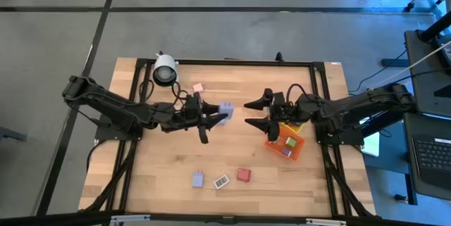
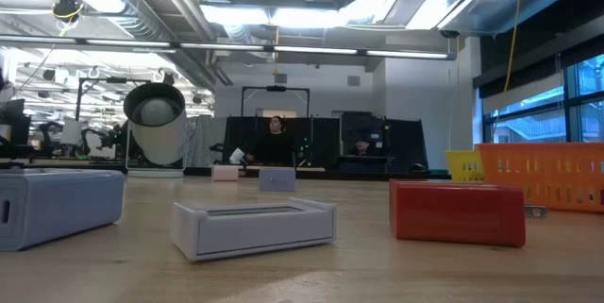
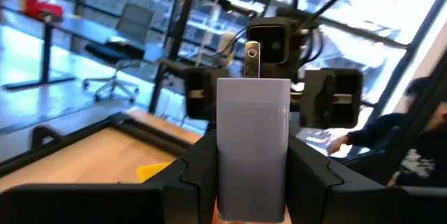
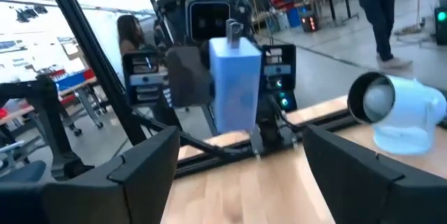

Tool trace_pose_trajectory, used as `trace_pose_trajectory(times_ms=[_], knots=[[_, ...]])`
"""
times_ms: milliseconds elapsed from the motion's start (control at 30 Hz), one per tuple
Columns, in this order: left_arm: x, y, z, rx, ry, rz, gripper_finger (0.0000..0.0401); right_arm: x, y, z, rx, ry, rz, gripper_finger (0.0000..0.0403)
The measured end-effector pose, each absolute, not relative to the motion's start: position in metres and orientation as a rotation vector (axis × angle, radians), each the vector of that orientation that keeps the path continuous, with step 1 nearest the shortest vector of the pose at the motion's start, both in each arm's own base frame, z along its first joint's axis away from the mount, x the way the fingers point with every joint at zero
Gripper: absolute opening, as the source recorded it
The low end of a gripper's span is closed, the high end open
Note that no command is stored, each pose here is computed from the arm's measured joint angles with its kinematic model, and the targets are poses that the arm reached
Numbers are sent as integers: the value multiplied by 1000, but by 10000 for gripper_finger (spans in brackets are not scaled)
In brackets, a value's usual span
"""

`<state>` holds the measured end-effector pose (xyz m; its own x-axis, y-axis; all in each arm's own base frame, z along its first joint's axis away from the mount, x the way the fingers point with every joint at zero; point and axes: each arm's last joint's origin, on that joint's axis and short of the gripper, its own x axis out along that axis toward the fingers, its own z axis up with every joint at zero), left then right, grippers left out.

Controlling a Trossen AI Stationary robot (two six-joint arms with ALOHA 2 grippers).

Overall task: Pick & Place Office items
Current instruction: Put the top left light blue charger adapter into the orange basket

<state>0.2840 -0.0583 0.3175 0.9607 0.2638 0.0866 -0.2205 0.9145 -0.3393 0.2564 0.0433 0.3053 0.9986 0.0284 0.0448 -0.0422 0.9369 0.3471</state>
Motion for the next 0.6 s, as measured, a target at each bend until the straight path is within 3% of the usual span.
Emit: trace_pose_trajectory(times_ms=[600], knots=[[313,-59,295,-336,-206,214,116,276,40,299,321,-141,49,307]])
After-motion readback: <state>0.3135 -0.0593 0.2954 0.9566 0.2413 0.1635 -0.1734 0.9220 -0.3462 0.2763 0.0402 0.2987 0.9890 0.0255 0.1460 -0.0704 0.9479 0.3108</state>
